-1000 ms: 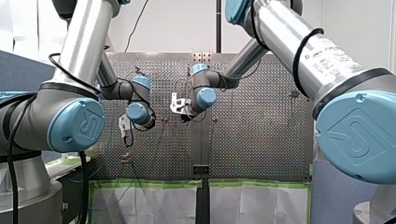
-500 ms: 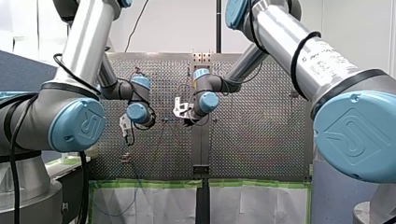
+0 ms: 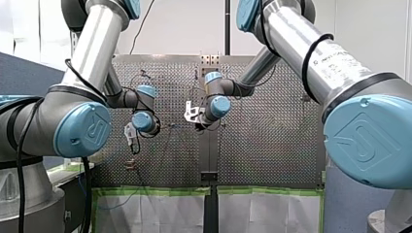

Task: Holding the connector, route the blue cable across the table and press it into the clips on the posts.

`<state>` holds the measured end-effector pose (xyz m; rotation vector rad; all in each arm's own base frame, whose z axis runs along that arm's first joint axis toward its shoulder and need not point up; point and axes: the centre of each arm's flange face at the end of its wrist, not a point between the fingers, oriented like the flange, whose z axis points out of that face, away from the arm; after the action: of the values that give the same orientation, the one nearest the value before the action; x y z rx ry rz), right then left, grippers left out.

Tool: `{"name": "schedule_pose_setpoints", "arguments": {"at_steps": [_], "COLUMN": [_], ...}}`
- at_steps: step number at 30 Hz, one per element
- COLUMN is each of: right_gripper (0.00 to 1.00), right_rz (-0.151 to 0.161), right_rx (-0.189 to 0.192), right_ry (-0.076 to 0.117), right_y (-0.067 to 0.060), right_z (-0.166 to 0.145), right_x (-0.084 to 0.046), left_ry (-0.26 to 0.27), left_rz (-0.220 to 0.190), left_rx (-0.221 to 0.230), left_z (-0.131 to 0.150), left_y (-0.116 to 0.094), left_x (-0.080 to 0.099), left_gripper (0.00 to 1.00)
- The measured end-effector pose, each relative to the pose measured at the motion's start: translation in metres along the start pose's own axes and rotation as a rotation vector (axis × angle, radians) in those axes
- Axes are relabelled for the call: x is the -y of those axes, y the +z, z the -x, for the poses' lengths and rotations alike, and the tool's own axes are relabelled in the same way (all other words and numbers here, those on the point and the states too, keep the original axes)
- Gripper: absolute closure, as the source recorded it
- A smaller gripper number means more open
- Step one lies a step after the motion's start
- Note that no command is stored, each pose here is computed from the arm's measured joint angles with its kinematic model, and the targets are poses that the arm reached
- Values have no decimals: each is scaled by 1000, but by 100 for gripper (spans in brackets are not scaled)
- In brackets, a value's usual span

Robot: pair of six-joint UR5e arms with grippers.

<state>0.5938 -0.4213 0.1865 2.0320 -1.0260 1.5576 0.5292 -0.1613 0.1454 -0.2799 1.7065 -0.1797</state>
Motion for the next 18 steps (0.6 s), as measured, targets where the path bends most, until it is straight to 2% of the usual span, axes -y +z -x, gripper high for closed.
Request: {"name": "schedule_pose_setpoints", "arguments": {"at_steps": [7,15,16,17,18], "right_gripper": [100,100,100,100,100], "right_rz": [13,27,28,29,29], "right_rx": [-13,-46,-49,-52,-53], "right_ry": [5,11,11,11,11], "right_y": [3,8,8,9,9], "right_z": [-3,-9,-10,-11,-11], "right_x": [-11,-24,-25,-26,-26], "left_ry": [-22,-31,-31,-30,-30], "left_rz": [-25,-23,-22,-21,-20], "left_rx": [40,57,57,56,55], "left_z": [15,24,24,24,24], "left_y": [14,22,22,22,22], "left_x": [1,-4,-4,-5,-5], "left_gripper": [100,100,96,78,78]}}
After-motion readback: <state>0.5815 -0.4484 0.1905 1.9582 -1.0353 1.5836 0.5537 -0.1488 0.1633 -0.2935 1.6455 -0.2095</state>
